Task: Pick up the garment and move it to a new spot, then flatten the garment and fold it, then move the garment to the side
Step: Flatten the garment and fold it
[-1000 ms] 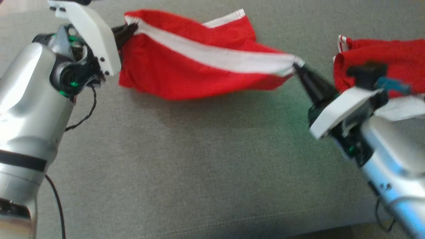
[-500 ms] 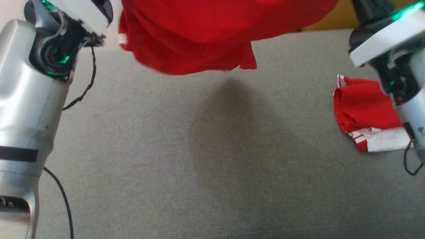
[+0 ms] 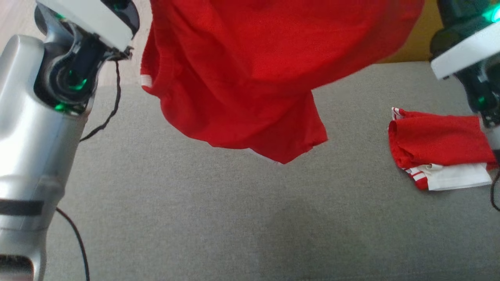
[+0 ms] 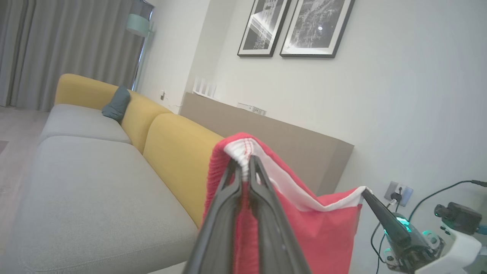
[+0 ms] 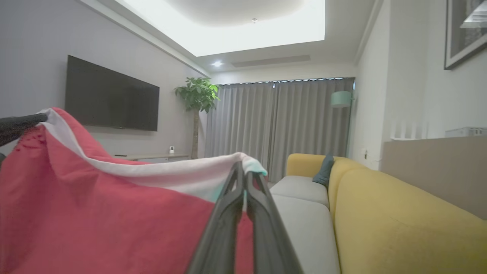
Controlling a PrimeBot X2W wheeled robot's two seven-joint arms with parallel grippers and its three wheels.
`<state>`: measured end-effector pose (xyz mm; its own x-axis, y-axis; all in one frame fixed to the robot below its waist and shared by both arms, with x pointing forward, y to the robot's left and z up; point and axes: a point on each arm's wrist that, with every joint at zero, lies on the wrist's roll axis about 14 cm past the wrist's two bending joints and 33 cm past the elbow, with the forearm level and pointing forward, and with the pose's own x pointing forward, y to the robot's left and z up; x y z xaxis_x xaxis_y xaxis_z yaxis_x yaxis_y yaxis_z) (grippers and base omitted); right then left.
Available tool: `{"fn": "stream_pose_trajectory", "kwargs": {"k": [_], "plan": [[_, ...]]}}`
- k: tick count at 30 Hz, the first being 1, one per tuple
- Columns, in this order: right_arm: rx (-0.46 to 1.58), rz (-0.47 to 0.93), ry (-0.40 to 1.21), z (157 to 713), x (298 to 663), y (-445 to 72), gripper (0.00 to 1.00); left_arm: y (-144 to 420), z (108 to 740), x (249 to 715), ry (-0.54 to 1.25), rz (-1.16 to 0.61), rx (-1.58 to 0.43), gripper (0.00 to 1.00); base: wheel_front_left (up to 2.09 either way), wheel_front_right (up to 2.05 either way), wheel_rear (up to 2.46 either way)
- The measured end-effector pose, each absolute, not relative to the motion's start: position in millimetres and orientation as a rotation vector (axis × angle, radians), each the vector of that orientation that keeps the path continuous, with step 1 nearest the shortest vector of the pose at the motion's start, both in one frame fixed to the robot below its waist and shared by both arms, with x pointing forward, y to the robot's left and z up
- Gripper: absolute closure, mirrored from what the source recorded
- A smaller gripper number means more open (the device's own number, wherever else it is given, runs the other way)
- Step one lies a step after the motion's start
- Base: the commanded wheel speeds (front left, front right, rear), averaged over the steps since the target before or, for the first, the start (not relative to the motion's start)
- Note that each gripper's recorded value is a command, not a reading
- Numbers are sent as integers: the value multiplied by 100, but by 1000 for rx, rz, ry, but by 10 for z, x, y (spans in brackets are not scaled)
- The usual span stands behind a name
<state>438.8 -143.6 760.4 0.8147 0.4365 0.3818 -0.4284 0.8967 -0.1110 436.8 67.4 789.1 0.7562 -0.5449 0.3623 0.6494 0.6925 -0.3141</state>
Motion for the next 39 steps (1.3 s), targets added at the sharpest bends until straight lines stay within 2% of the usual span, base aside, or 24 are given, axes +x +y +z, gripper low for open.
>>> {"fn": "stream_pose_trajectory", "kwargs": {"k": [7,13,16,23,27,28,34,39], "plan": [[-9,456,-382,7531,4357,-1477,100,626,7828,4329,-204,-676,-419,100,0,0,0],[3,437,-305,7305,4603,-1441,100,631,7399,4691,-101,-612,-335,100,0,0,0],[-35,410,-311,7397,5020,-1421,100,687,7229,5178,-73,-546,-298,100,0,0,0],[-107,295,-429,7644,5935,-1545,100,693,7431,6129,-252,-468,-269,100,0,0,0],[-108,265,-453,7446,6318,-1524,100,704,7386,6526,-352,-431,-335,100,0,0,0],[-108,265,-453,7446,6318,-1524,100,704,7386,6526,-352,-431,-335,100,0,0,0],[-49,248,-340,6785,6619,-1473,100,540,6697,6794,-287,-443,-352,100,0,0,0],[-62,297,-153,5919,6543,-1293,100,480,6108,6682,-166,-455,-329,100,0,0,0]]}}
